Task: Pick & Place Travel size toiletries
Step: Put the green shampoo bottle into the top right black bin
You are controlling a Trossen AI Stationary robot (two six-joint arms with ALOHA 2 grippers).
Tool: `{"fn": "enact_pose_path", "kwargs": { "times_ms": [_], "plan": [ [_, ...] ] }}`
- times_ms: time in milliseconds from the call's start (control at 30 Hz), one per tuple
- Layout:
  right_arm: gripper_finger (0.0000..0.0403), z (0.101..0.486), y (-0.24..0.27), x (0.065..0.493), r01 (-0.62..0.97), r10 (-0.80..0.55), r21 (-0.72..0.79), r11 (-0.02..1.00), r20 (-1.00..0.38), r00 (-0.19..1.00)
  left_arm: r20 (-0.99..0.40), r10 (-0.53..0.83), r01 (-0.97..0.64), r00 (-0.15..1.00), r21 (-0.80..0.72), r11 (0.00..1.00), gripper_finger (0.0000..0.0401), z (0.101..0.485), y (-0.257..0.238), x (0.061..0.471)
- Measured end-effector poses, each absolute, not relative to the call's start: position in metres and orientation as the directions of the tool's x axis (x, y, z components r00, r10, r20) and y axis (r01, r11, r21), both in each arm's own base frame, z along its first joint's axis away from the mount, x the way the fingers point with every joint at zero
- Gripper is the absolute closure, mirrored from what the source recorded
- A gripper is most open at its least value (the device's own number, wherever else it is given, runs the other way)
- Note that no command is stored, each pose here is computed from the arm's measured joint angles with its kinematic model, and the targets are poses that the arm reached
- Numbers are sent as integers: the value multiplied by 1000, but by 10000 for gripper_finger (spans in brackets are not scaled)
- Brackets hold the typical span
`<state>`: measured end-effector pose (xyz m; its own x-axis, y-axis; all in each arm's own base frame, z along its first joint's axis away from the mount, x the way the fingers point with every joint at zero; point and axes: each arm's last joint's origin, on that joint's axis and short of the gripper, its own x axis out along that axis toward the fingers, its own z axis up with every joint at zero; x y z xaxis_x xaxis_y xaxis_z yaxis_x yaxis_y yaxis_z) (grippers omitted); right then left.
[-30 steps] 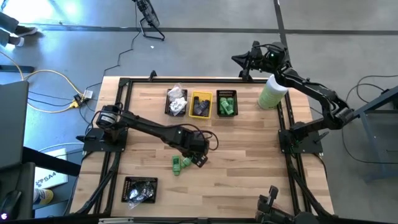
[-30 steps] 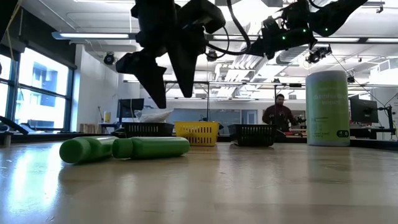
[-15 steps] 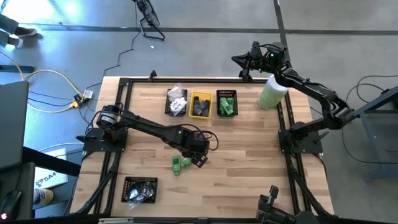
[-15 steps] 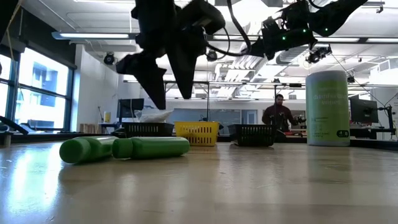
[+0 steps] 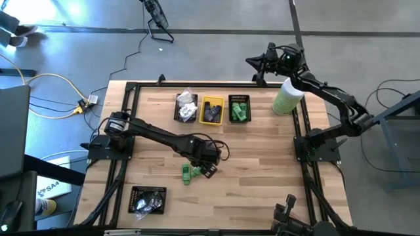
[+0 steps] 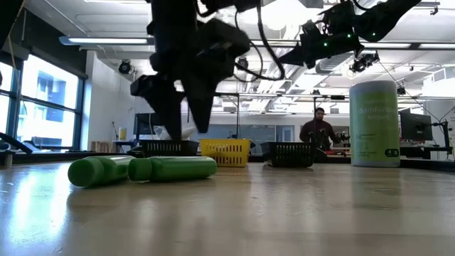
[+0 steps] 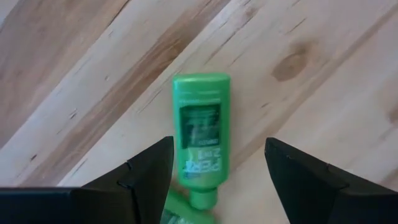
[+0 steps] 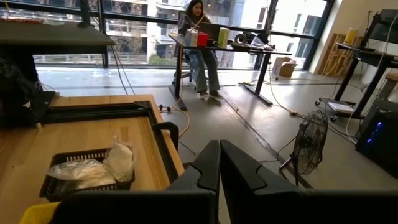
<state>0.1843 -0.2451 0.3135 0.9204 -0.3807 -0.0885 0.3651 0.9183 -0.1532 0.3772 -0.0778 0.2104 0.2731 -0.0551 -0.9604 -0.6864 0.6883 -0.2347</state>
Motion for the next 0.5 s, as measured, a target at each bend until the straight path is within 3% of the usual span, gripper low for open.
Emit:
{"fn": "enact_pose_path", "kwargs": {
  "times_ms": [200,500],
  "plan": [
    [399,313,-245,184,363,-378,-152,919,-89,922,-974,-93,-683,206,-212,699,156,190,-80,382],
    [399,313,-245,185,364,-379,-150,919,-90,921,-971,-134,-660,199,-234,714,156,170,-83,391]
  ]
}}
